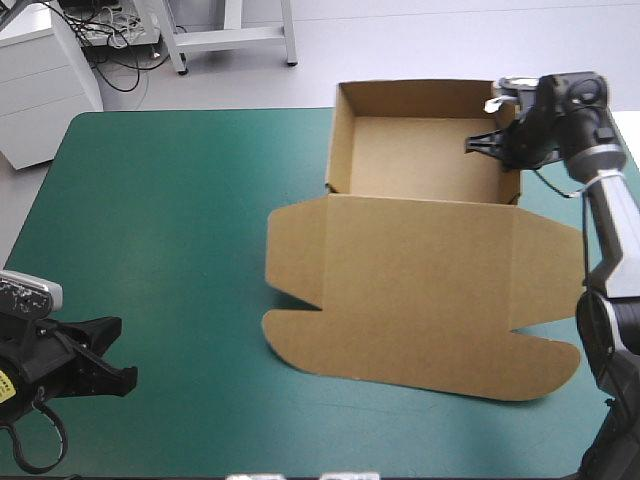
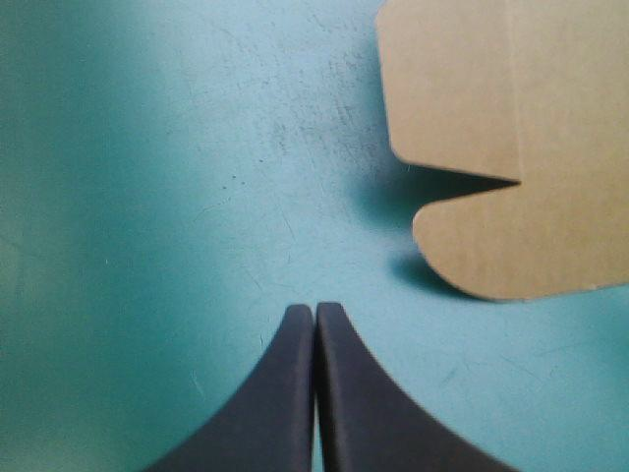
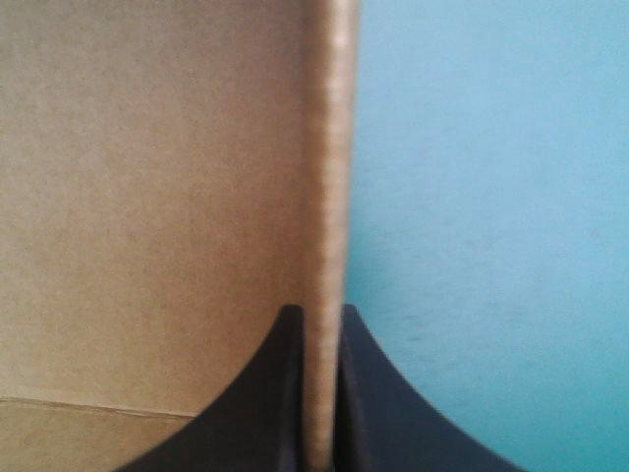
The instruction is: Fold the box
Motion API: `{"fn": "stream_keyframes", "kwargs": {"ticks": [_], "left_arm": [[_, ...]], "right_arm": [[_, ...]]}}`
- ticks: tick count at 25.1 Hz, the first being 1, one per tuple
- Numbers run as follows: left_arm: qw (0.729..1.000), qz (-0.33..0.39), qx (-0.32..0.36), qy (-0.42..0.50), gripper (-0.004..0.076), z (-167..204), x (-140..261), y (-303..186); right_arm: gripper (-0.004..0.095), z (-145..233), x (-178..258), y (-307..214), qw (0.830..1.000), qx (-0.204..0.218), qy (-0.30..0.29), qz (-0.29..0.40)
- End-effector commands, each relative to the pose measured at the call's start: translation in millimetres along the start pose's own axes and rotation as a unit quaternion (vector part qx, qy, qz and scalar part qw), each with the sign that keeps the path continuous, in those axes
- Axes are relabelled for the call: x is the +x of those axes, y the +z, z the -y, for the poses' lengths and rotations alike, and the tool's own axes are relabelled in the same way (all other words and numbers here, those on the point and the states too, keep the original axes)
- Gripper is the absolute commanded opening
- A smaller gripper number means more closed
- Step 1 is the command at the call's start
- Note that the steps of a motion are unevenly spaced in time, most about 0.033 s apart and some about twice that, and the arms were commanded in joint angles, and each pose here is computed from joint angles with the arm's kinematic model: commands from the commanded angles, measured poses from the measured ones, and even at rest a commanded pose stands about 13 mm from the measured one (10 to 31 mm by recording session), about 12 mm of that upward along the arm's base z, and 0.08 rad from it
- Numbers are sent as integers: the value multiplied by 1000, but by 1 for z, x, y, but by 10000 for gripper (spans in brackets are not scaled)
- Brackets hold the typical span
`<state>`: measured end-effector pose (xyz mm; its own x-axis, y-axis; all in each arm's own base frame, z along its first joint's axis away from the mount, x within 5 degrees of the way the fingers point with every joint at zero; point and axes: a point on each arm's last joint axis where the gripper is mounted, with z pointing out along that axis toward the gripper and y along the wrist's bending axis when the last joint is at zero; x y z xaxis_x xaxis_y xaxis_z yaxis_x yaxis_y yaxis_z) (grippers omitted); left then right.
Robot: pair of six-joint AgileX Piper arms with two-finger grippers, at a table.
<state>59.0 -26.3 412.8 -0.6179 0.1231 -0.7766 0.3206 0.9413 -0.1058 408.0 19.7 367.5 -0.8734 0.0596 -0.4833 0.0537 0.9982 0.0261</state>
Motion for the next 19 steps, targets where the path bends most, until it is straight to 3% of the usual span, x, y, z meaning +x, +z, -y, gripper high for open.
{"fn": "stream_keyframes", "kwargs": {"ticks": [1,5,12,19], "left_arm": [[999,38,5,-6,-32,1,-9,-4],[999,35,-9,5,-32,-1,-9,-4],[999,39,-23,11,-32,-4,-10,-4],[998,39,-43,17,-32,-7,-10,-4]], "right_arm": [[-8,67,-5,-46,995,43,62,59],[-8,119,-1,-39,991,79,94,46],[-8,172,2,-5,985,107,132,33],[-8,193,7,31,984,102,146,-4]]}}
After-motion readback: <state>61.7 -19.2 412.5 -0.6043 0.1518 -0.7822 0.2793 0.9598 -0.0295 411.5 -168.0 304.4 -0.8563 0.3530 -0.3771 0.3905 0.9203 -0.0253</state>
